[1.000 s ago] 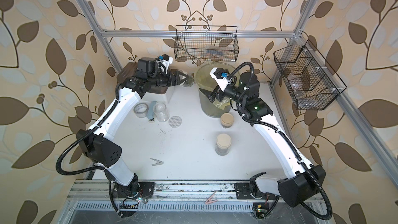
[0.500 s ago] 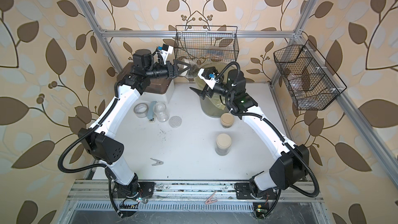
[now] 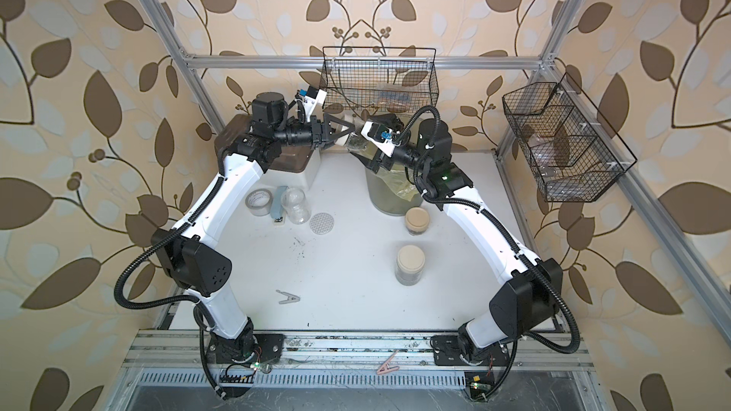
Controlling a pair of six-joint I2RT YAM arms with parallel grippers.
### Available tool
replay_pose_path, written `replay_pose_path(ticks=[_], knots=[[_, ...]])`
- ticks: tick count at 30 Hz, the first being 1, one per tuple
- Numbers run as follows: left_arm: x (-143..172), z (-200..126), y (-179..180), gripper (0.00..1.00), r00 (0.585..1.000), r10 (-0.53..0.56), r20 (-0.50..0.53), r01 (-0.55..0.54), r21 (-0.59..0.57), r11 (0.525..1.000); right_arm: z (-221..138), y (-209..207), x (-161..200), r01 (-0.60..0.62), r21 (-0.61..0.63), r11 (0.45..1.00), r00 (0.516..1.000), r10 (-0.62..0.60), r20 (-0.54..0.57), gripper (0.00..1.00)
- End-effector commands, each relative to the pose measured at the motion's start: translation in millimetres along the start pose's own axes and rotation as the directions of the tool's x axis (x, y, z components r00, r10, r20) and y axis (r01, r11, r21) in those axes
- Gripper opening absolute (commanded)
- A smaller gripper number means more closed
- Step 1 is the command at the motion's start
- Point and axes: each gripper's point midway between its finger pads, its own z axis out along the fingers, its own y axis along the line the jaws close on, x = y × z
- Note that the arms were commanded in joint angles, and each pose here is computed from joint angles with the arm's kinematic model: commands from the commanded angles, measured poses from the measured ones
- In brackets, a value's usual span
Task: Empty moldy tea leaves from jars
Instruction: Unscrew the lid from the jar.
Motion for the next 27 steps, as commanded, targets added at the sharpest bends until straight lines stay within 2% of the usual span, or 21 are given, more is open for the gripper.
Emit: replay_pose_path(ticks=[1,9,19,27], knots=[[-10,-8,-44,0.49,0.995,0.104,0.013,-0.104,0.096,0.990,5,0,-1,0.049,-0.036,0.998,0.999,-0.048,0.005,0.97],[-5,-4,-46,0.49,0.995,0.099,-0.009,-0.097,0.114,0.989,22,-1,-2,0.038,-0.063,0.997,0.999,-0.036,0.035,0.95],[-5,-4,-47,0.49,0.995,0.103,-0.010,-0.101,0.116,0.988,30,-1,1,0.028,-0.078,0.997,0.999,-0.025,0.035,0.87],[-3,-2,-48,0.49,0.994,0.103,-0.019,-0.100,0.127,0.987,34,-3,1,0.056,-0.071,0.996,0.998,-0.055,0.026,0.68]])
